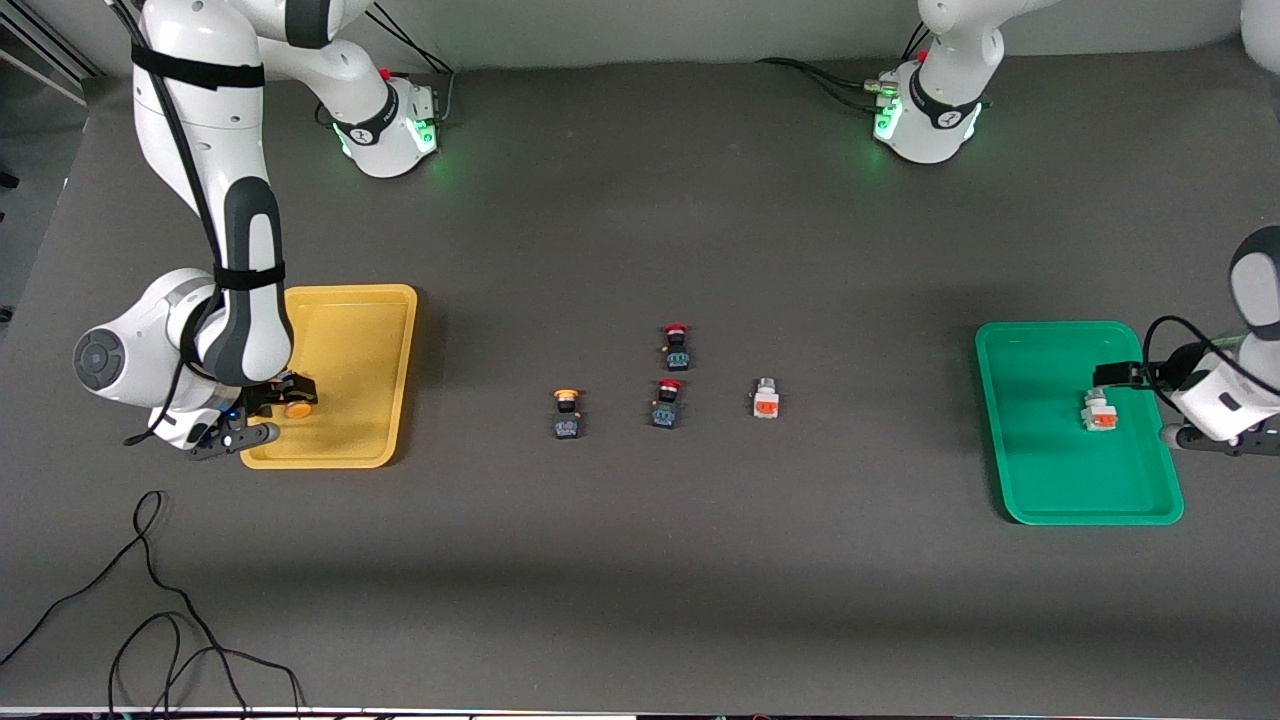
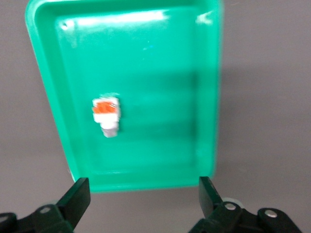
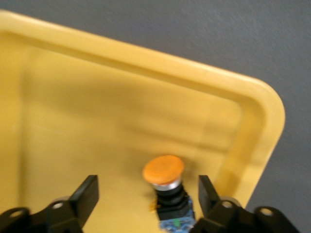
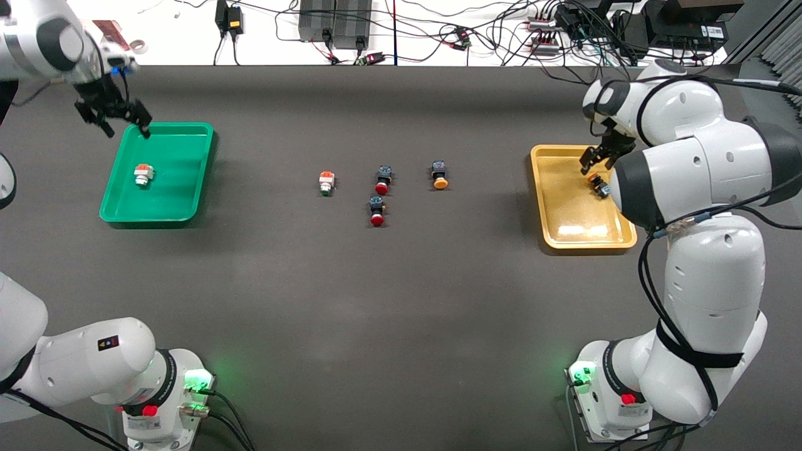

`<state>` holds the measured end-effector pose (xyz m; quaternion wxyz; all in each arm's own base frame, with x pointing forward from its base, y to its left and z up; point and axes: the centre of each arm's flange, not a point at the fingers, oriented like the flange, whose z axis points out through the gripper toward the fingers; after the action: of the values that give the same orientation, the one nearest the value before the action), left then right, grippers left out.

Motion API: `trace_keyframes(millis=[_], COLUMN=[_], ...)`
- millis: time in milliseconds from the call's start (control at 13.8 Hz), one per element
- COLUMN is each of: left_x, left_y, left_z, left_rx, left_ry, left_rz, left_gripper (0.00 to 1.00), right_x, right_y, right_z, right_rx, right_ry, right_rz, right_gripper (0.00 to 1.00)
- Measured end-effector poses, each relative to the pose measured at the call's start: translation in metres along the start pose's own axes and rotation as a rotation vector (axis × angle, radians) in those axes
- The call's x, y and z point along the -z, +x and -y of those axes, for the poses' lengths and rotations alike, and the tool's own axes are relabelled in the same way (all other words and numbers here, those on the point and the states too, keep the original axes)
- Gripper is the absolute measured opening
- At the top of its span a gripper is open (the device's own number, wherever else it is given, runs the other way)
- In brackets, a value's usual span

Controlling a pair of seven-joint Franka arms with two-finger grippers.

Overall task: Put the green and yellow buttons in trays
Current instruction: 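Carry the yellow button into the yellow tray while the left gripper carries the block, then grasp a second yellow button with the right gripper while the left grasps a block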

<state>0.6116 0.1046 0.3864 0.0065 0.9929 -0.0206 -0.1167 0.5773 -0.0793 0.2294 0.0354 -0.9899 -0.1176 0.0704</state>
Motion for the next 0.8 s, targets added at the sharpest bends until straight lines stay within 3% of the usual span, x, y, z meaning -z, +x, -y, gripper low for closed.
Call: trace_keyframes(millis=[291, 509, 799], left_x=[0.033, 0.016, -0.037], left_y=[0.011, 0.017, 0.023], left_z=[-0.118, -0.228, -0.342], left_rx=[0.103, 0.203, 0.284], left_ry=[-0.025, -0.051, -0.053], left_rz=[0.013, 0.003, -0.026], left_gripper=[1.0, 1.0, 1.0], right_x=[0.108, 0.184, 0.193], right_y=[0.038, 0.057, 0.08], right_z=[0.029, 0.07, 0.176], right_rx=[-0.012, -0.037, -0.121], right_ry=[-0.025, -0.02, -0.052], right_rz=[0.064, 0.054, 0.046], right_gripper=[1.0, 1.0, 1.0])
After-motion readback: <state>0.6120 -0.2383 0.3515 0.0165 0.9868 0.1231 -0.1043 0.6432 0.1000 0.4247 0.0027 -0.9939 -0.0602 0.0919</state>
